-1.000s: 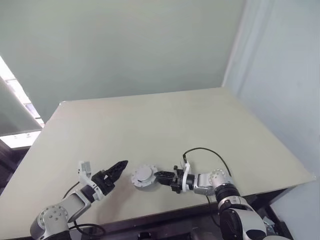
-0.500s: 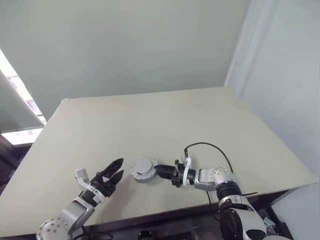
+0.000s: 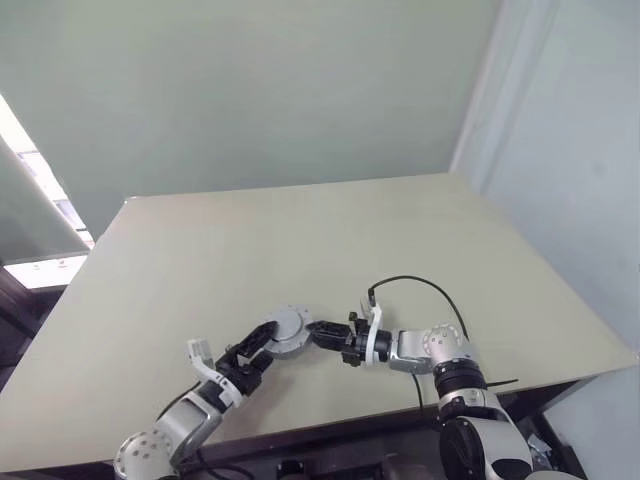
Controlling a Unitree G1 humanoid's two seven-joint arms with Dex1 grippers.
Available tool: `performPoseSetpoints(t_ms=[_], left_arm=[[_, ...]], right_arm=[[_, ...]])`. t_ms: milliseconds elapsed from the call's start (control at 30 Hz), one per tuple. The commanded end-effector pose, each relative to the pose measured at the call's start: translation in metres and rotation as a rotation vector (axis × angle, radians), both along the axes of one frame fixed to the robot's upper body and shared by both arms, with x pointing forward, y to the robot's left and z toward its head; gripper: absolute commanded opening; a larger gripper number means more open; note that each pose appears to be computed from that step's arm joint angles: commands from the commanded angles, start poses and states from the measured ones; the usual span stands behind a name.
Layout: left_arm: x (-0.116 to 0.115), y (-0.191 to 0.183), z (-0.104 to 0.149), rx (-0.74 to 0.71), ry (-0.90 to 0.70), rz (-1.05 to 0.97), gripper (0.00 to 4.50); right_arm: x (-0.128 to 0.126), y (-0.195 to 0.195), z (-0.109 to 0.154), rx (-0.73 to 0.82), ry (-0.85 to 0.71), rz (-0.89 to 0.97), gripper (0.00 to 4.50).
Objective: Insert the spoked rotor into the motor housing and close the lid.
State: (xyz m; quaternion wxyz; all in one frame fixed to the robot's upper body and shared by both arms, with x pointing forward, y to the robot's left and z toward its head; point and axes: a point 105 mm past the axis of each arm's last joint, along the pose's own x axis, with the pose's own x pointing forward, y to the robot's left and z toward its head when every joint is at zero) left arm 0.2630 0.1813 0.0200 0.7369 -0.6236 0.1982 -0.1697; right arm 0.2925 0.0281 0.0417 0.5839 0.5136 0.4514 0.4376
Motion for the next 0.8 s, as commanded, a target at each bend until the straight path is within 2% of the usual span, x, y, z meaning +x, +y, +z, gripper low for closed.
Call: performPoseSetpoints(t_ms=[33, 133, 233, 400, 800], left_arm=[[0.008, -0.009, 0.011, -0.027, -0.054, -0.02, 4.5], [0.009, -0.012, 0.011, -0.03, -0.055, -0.025, 4.5], [0.01, -0.013, 0.01, -0.027, -0.049, -0.03, 3.92], [0.009, -0.017, 0.008, -0.03, -0.04, -0.053, 2.3], [0.012, -0.025, 0.016, -0.091, -0.061, -0.073, 2.18]], right_arm=[[-0.001, 0.024, 0.037, 0.13, -0.078, 0.04, 1.22], [-0.001, 0.024, 0.036, 0.125, -0.077, 0.041, 1.22], [-0.002, 0.023, 0.035, 0.122, -0.077, 0.041, 1.22], [-0.002, 0.023, 0.034, 0.118, -0.075, 0.037, 1.22], [0.0, 0.022, 0.033, 0.111, -0.094, 0.01, 1.22]])
